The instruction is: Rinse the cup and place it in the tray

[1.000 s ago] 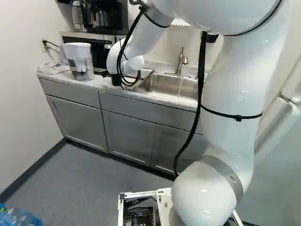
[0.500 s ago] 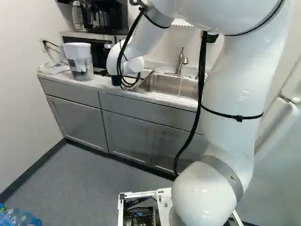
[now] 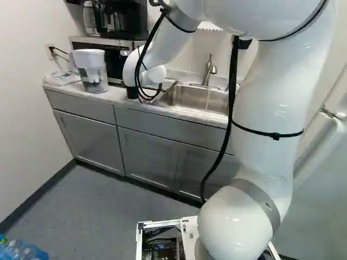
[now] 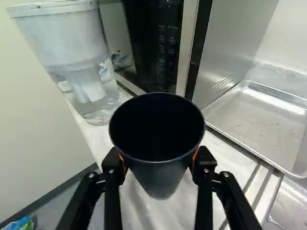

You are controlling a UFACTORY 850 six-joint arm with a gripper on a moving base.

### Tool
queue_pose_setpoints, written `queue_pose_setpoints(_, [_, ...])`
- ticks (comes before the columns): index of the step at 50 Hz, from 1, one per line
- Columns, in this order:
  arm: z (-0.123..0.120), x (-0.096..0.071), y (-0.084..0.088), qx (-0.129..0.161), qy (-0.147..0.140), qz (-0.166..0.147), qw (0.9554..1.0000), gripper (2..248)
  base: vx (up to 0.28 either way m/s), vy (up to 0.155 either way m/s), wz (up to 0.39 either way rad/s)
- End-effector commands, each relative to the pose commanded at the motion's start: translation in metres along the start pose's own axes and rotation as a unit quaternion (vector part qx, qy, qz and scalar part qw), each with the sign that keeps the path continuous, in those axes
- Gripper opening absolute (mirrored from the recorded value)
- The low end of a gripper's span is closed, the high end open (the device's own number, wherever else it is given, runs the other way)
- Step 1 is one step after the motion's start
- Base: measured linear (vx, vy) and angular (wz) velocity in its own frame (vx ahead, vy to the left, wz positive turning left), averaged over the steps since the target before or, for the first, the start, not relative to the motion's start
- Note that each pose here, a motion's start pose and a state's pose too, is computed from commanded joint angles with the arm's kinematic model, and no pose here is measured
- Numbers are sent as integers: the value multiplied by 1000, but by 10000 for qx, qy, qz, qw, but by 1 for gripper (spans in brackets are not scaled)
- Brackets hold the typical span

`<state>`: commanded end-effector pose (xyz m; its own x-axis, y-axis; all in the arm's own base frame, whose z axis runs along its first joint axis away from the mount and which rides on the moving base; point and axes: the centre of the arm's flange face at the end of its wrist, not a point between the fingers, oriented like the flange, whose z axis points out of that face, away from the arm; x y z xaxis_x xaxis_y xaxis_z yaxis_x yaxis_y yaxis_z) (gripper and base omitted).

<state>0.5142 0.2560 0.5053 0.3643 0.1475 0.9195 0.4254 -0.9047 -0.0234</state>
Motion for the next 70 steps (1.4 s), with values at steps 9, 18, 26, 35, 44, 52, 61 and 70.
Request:
queue_pose_setpoints(9, [0,0,0,0,0,0,10000,126,0,0,0])
queue_pose_setpoints(18, [0,0,0,0,0,0,10000,126,0,0,0])
queue_pose_setpoints(26, [-3,5,0,1,48,1,10000,126,0,0,0])
queue_pose_setpoints(35, [-9,12,2,-15,132,10,9999,126,0,0,0])
queue_pose_setpoints(44, [-19,19,10,-79,191,37,9998,126,0,0,0])
queue_pose_setpoints(52, [-30,23,19,-153,160,70,9997,126,0,0,0])
queue_pose_setpoints(61, [-41,27,29,-241,103,110,9996,126,0,0,0])
queue_pose_setpoints(70, [-52,31,40,-331,47,152,9993,126,0,0,0])
